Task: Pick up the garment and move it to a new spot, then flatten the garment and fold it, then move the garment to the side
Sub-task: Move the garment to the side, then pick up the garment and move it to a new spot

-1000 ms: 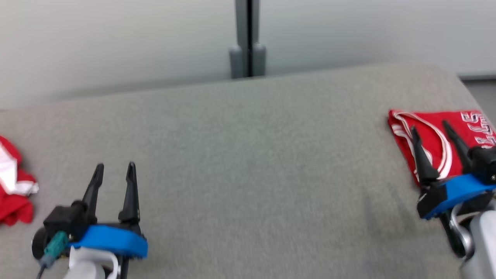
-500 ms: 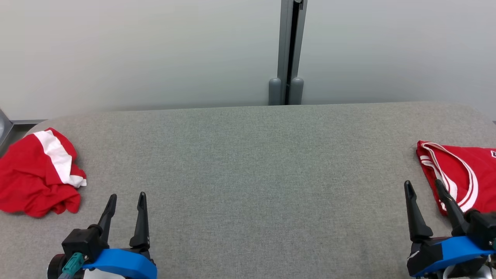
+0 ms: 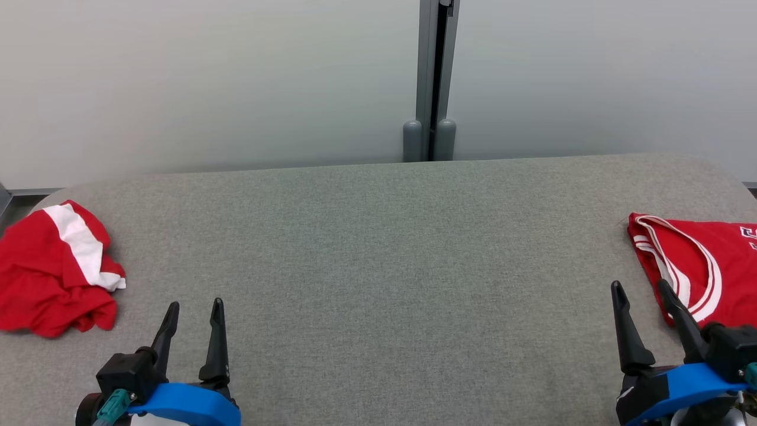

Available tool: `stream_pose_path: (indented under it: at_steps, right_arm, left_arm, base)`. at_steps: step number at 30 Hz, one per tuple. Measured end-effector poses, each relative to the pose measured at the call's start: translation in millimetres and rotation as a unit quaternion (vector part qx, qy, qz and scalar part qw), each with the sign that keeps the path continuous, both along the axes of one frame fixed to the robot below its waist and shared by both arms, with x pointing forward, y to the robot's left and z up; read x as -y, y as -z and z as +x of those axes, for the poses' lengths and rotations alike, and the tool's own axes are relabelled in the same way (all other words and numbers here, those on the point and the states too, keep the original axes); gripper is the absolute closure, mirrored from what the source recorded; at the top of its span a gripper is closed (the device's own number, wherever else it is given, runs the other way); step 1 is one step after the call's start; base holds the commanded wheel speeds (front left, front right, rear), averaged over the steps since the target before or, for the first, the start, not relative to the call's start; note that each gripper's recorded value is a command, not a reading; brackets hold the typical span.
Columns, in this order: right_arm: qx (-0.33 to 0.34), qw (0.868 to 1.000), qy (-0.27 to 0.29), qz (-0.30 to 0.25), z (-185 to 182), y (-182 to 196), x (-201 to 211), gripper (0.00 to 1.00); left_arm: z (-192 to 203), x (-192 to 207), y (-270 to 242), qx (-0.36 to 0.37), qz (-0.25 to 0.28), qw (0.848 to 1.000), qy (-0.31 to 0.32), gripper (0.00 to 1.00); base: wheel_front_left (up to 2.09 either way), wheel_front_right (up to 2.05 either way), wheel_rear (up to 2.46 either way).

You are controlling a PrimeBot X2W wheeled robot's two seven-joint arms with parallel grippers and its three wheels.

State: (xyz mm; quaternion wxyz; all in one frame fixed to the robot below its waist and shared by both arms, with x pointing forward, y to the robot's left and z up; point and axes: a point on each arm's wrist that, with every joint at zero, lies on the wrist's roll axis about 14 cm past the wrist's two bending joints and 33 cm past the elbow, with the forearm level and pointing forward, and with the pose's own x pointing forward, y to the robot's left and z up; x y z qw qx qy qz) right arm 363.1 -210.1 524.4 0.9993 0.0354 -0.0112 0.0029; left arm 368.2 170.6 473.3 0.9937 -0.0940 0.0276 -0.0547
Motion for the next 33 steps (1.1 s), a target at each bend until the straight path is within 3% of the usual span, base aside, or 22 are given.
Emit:
stream_pose_path:
  at_steps: [14,16,26,33]
  right_arm:
    - [-0.008,0.999,-0.042,0.004,9,7,-30,0.0]
    - [-0.001,0.997,-0.077,0.001,21,2,-54,0.0]
    - [-0.002,0.986,-0.169,0.005,43,7,-124,0.0]
    - [-0.012,0.975,-0.223,0.01,53,16,-166,0.0]
  left_arm:
    - [-19,-29,-7,0.015,0.004,0.999,-0.04,0.0]
    - [-35,-55,-12,0.023,0.009,0.997,-0.079,0.0]
    - [-81,-113,-12,0.023,0.019,0.984,-0.173,0.0]
    - [-109,-138,-9,0.014,0.022,0.975,-0.223,0.0]
  base:
    - [0.0,0.0,0.0]
    - [0.0,0.0,0.0]
    - [0.0,0.0,0.0]
    - [0.0,0.0,0.0]
